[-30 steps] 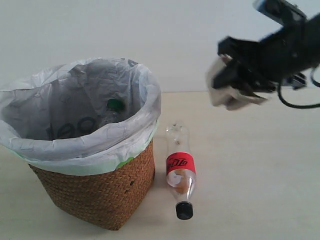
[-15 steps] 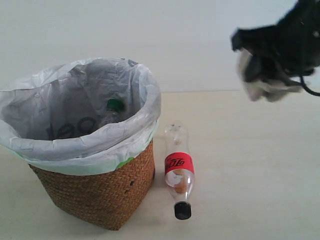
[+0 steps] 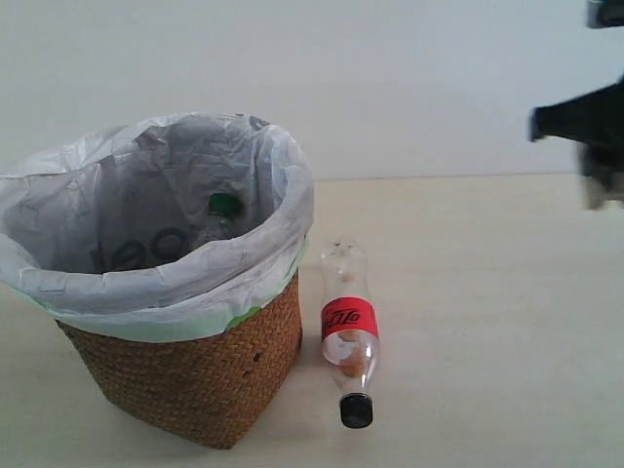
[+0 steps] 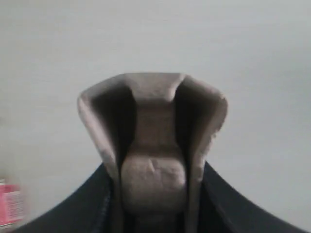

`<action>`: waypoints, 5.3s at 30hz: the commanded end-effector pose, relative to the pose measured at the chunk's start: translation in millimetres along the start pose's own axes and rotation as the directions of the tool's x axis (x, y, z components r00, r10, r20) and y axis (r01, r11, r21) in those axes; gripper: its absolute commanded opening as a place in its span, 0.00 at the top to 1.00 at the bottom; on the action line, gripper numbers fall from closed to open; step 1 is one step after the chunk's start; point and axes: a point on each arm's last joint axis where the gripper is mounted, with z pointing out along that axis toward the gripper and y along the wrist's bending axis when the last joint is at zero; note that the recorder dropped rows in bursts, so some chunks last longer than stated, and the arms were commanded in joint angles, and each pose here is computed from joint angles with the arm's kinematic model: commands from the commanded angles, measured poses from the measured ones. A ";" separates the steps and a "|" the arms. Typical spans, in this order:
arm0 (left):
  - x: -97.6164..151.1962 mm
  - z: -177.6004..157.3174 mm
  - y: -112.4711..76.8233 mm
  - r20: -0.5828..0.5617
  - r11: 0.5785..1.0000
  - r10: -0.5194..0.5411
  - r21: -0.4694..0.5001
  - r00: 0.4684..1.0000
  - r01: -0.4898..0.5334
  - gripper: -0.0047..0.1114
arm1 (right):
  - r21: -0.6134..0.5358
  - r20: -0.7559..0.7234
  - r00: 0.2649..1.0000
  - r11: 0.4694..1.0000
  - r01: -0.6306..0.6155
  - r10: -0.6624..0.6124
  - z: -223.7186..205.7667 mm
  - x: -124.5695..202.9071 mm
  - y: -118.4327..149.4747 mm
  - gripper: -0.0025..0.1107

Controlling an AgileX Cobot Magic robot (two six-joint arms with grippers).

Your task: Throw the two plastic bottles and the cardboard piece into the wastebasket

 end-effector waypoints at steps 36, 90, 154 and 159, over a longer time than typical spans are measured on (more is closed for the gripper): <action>1.2 0.2 0.3 -0.002 1.000 0.009 -0.004 1.000 -0.009 0.93 | -0.490 -0.179 0.971 0.870 0.052 -0.159 17.4 -41.5 78.7 0.30; 1.2 0.2 0.3 -0.002 1.000 0.009 -0.004 1.000 -0.009 0.93 | -0.429 -0.387 0.884 0.900 0.079 -0.262 168.3 76.8 152.6 0.61; 1.2 0.2 0.3 -0.002 1.000 0.009 -0.004 1.000 -0.009 0.93 | -0.681 0.066 0.997 0.729 0.071 -0.036 -50.4 -14.7 59.8 0.98; 1.2 0.2 0.3 -0.002 1.000 0.009 -0.004 1.000 -0.009 0.93 | -0.157 -0.049 0.996 0.985 0.069 -0.078 -4.0 2.1 13.8 0.98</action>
